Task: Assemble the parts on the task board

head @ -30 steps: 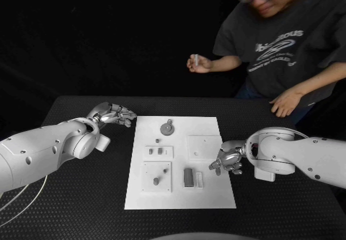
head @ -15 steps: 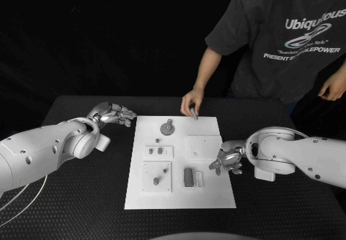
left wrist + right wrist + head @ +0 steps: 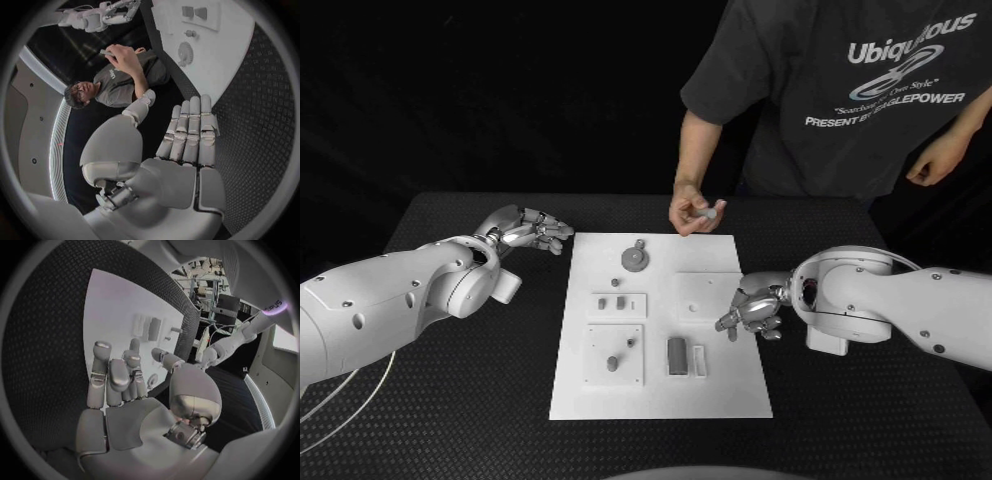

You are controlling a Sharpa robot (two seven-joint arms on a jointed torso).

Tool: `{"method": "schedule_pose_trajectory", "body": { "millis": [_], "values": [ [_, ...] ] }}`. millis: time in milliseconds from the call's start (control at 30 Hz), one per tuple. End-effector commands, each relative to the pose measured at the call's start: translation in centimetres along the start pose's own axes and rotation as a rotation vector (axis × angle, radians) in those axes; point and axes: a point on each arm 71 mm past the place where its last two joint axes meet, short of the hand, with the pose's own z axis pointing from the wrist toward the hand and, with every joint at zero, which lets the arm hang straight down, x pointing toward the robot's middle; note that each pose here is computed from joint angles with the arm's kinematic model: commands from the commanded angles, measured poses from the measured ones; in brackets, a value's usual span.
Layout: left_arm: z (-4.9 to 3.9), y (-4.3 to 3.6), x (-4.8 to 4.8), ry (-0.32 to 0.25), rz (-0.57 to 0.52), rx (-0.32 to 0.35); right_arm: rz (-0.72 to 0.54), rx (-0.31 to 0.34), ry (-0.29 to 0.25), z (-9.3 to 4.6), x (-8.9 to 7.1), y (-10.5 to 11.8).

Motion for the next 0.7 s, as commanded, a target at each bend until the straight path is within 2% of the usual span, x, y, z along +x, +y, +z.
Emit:
{"method": "schedule_pose_trajectory", "body": {
  "millis": [33,367,467,700],
  "values": [
    [0.08,-0.17,0.09,0.004,-0.006,0.014,-0.022,-0.034,-0.043,-0.6,-1.2,0.3],
    [0.23,-0.27,0.34,0.009,-0.007,0.016,-0.011,-0.03,-0.195,-3.0,-6.7,0.1],
    [0.24,-0.26,0.32,0.009,-0.007,0.016,-0.008,-0.011,-0.206,-3.0,-7.5,-0.4],
    [0.25,-0.27,0.35,0.01,-0.007,0.016,-0.002,0.013,-0.193,-2.8,-7.9,-1.2]
  ]
}}
